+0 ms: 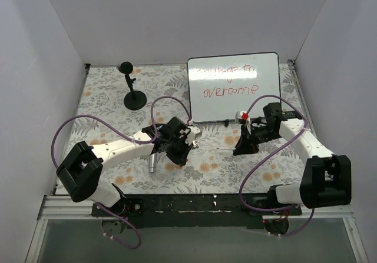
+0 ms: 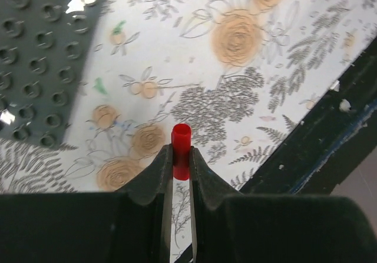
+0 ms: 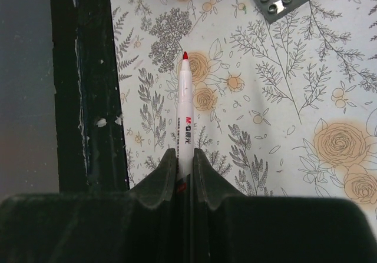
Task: Write a sentence on the whiteboard
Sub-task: Pick up the pen cap from the center of the board.
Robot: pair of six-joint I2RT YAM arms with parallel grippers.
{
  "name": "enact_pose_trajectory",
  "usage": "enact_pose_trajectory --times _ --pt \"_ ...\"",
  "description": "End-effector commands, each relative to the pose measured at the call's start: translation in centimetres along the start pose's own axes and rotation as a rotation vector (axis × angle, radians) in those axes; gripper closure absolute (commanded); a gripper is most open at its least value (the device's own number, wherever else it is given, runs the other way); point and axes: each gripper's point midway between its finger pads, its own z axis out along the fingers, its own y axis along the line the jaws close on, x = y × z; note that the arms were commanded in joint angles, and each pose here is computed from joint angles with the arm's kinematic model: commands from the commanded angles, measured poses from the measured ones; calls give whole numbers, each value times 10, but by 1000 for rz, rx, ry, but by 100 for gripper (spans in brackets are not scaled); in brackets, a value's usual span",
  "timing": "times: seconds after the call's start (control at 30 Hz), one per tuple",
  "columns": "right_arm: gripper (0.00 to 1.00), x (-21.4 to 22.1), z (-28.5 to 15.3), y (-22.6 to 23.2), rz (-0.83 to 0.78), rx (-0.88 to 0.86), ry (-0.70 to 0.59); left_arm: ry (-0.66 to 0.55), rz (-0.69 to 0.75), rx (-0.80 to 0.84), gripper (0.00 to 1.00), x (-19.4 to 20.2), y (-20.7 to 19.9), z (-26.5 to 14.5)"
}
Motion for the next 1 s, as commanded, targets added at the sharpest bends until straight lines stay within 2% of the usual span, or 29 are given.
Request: enact_pose_trajectory --times 0.0,0.2,0.3,0.47,0.63,0.97 --pt "99 9 7 -4 -96 7 75 -72 145 172 100 -15 -33 4" --pt "99 28 17 -15 -313 75 171 -26 170 314 100 -19 -53 17" --pt "99 31 20 -20 -472 98 194 -1 172 379 100 -16 -62 21" --pt "99 23 24 -26 -654 115 172 27 160 472 100 -13 -75 23" --pt "99 24 40 -17 -808 40 145 45 150 519 100 -13 -77 30" --pt "99 32 64 3 -888 -86 130 64 159 571 100 -16 -80 34"
